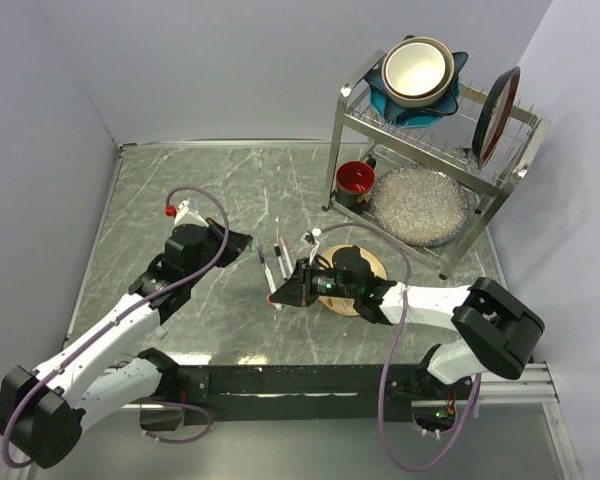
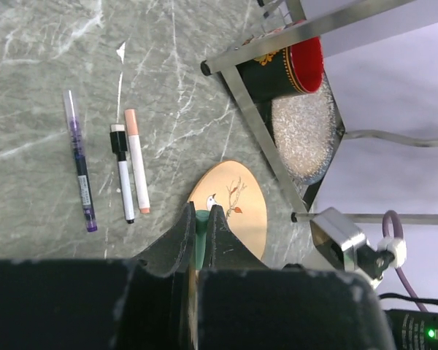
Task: Insert the pens into the pen caps
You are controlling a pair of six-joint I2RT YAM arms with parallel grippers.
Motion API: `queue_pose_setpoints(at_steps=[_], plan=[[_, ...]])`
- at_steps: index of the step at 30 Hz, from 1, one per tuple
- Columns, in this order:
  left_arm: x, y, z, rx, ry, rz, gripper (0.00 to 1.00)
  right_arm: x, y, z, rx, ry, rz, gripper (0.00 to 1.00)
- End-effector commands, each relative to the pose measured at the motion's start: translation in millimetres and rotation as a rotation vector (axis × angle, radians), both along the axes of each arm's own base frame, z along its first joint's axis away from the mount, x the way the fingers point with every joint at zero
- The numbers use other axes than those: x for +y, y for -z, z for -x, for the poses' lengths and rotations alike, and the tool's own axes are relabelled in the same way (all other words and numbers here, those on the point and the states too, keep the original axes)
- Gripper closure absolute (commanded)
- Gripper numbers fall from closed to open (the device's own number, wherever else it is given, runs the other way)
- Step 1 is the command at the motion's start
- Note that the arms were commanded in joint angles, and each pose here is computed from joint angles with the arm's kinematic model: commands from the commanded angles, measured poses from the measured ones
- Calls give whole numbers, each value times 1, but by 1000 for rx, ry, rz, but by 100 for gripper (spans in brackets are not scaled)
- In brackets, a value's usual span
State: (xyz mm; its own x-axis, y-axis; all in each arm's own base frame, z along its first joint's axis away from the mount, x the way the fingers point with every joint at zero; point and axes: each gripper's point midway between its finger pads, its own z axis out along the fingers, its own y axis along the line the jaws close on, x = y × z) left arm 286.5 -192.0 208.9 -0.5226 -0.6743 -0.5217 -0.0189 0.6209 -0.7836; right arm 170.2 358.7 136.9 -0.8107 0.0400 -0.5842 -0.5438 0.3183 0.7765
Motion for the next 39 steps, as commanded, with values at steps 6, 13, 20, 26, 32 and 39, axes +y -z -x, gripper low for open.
queue_pose_setpoints(at_steps=[6,13,20,26,32,39], plan=[[-12,-24,8,-82,37,111,99,20,-42,-12,-58,9,-116,100],[-12,-29,10,-104,31,127,99,27,-48,-9,-39,-15,-146,100],[-12,-26,12,-108,27,123,99,27,-53,-9,-41,-19,-167,100],[-13,-29,15,-120,35,133,99,27,-54,-8,-41,-12,-167,100],[-19,-32,24,-139,80,152,99,29,-65,-12,-56,-5,-192,100],[-17,-26,31,-150,81,149,99,26,-79,-15,-81,3,-223,100]])
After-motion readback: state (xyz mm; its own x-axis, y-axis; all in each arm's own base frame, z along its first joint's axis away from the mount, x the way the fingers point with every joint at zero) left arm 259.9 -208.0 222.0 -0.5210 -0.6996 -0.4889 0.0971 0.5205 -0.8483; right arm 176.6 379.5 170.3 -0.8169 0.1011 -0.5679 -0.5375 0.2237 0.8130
